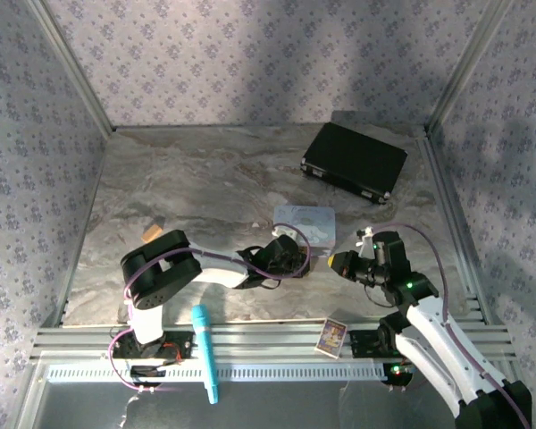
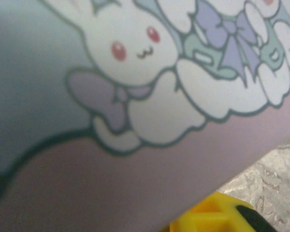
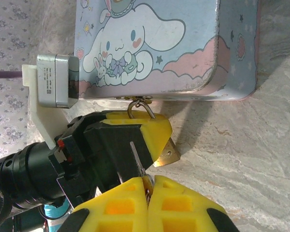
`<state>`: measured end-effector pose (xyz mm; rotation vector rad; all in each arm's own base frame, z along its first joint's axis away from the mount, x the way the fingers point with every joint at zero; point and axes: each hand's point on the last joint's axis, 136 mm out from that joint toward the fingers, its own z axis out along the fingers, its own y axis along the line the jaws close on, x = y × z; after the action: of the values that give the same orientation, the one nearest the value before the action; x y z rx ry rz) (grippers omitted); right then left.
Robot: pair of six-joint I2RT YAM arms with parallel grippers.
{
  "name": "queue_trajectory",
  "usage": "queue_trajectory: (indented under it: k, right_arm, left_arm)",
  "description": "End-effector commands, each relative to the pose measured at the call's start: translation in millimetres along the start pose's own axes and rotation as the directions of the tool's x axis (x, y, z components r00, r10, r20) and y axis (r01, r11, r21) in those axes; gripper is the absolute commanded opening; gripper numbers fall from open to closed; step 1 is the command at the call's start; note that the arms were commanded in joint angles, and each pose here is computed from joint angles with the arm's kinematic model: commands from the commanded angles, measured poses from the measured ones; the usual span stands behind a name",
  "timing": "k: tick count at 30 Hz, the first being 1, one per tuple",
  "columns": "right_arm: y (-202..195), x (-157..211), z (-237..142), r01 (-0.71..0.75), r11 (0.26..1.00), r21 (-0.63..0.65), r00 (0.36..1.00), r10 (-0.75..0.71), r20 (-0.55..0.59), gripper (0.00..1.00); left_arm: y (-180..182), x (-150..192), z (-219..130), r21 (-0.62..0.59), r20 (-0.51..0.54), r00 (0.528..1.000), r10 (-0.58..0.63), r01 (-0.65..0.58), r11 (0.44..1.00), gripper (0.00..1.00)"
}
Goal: Unlock the padlock with the key
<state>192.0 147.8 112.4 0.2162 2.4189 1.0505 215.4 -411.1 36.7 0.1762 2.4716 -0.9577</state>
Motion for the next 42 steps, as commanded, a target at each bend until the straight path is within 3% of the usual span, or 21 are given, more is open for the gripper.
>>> queue_trajectory:
  k: [1, 5, 14, 18, 22, 25, 30, 35, 42]
  right_arm:
    - [-0.4, 2.0, 2.3, -0.016, 1.000, -0.019, 1.000, 0.016, -0.004, 0.00]
    - [0.5, 9.9, 17.7, -0.095, 0.991, -0.097, 0.995, 0.091, -0.041, 0.00]
    - [-1.0, 14.9, 34.0, -0.077, 0.993, -0.093, 0.994, 0.069, -0.088, 0.00]
    - [12.8, 14.8, 43.7, -0.084, 0.985, -0.149, 0.987, 0.062, -0.146, 0.00]
    - [20.7, 22.4, 59.4, -0.105, 0.979, -0.174, 0.974, 0.066, -0.216, 0.00]
    - [24.0, 27.3, 65.5, -0.085, 0.982, -0.168, 0.972, 0.044, -0.232, 0.00]
    - [20.4, 26.7, 63.9, -0.077, 0.985, -0.152, 0.973, 0.041, -0.228, 0.00]
    - [7.0, 25.7, 56.1, -0.105, 0.988, -0.111, 0.970, 0.077, -0.229, 0.00]
    - [-9.3, 31.7, 52.4, -0.248, 0.958, -0.146, 0.941, 0.202, -0.273, 0.00]
  left_arm:
    - [8.0, -3.0, 2.2, -0.040, 0.039, 0.997, -0.060, 0.062, 0.997, 0.15]
    - [18.0, -7.1, -3.0, -0.071, 0.084, 0.986, -0.144, 0.150, 0.986, 0.06]
    - [51.3, -15.2, -30.2, -0.167, 0.207, 0.945, -0.255, 0.291, 0.942, 0.02]
    - [69.6, -15.5, -47.3, -0.180, 0.275, 0.902, -0.334, 0.389, 0.903, 0.02]
    - [86.8, -9.7, -58.9, -0.156, 0.325, 0.829, -0.455, 0.521, 0.839, 0.03]
    - [84.7, -7.0, -60.2, -0.145, 0.333, 0.798, -0.502, 0.569, 0.809, 0.04]
    - [72.0, -3.3, -52.2, -0.133, 0.314, 0.785, -0.534, 0.593, 0.794, 0.04]
    - [51.2, 0.7, -20.2, -0.017, 0.232, 0.725, -0.648, 0.669, 0.743, 0.06]
    - [26.7, -5.0, -1.0, 0.072, 0.193, 0.759, -0.622, 0.621, 0.780, 0.04]
